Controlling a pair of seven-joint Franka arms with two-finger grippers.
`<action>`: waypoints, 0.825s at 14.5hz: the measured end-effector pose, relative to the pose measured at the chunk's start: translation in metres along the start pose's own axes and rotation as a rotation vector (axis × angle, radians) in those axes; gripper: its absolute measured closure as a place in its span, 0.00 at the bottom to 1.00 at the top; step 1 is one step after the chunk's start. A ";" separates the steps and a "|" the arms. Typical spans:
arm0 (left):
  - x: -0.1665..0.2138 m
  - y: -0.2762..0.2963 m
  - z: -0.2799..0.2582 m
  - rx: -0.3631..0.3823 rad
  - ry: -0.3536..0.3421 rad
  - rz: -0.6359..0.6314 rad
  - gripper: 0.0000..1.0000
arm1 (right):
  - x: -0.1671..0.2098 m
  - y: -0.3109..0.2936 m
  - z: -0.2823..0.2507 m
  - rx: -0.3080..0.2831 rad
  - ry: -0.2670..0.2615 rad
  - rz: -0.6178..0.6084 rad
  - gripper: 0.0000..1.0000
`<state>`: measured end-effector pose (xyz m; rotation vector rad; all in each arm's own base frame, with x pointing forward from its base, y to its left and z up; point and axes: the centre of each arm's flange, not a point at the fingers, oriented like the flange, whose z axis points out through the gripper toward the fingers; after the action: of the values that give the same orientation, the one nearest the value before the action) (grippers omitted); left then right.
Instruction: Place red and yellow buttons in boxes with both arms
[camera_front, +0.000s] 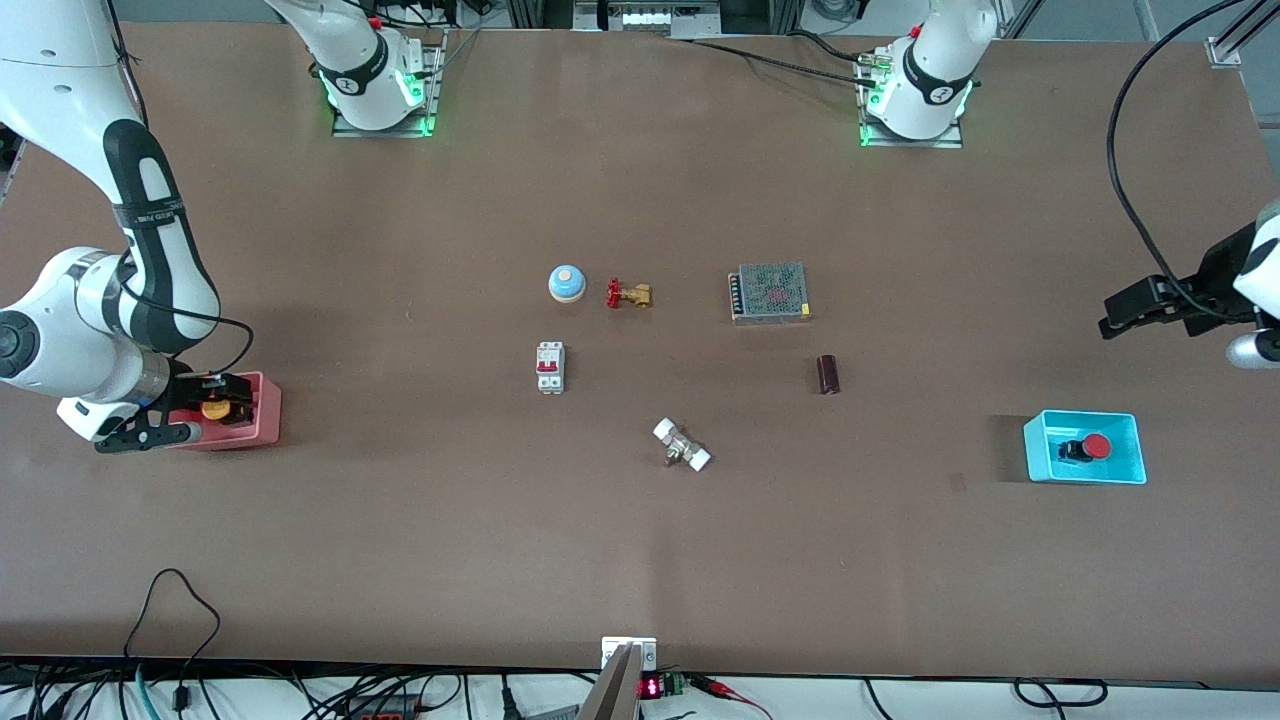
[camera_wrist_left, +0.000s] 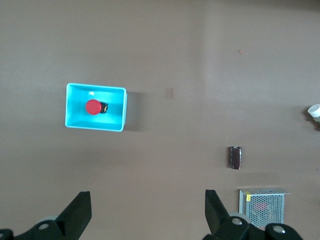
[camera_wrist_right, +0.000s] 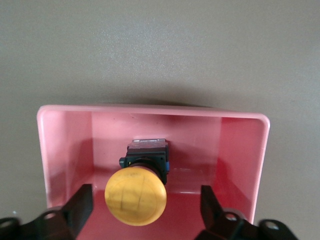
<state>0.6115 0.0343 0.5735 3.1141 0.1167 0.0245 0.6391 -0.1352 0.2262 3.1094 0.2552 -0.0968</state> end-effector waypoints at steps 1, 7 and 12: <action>-0.001 -0.002 0.001 0.000 -0.006 -0.004 0.00 | 0.002 0.000 -0.005 -0.003 0.009 -0.001 0.00; -0.005 0.008 0.001 -0.002 -0.029 0.011 0.00 | 0.007 -0.011 -0.107 0.027 0.002 -0.021 0.00; -0.005 0.007 0.005 -0.002 -0.038 0.009 0.00 | -0.014 -0.047 -0.248 -0.049 0.024 -0.121 0.00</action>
<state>0.6070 0.0267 0.5685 3.1112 0.1019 -0.0348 0.6323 -0.0846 0.4742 3.0462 0.4387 -0.0546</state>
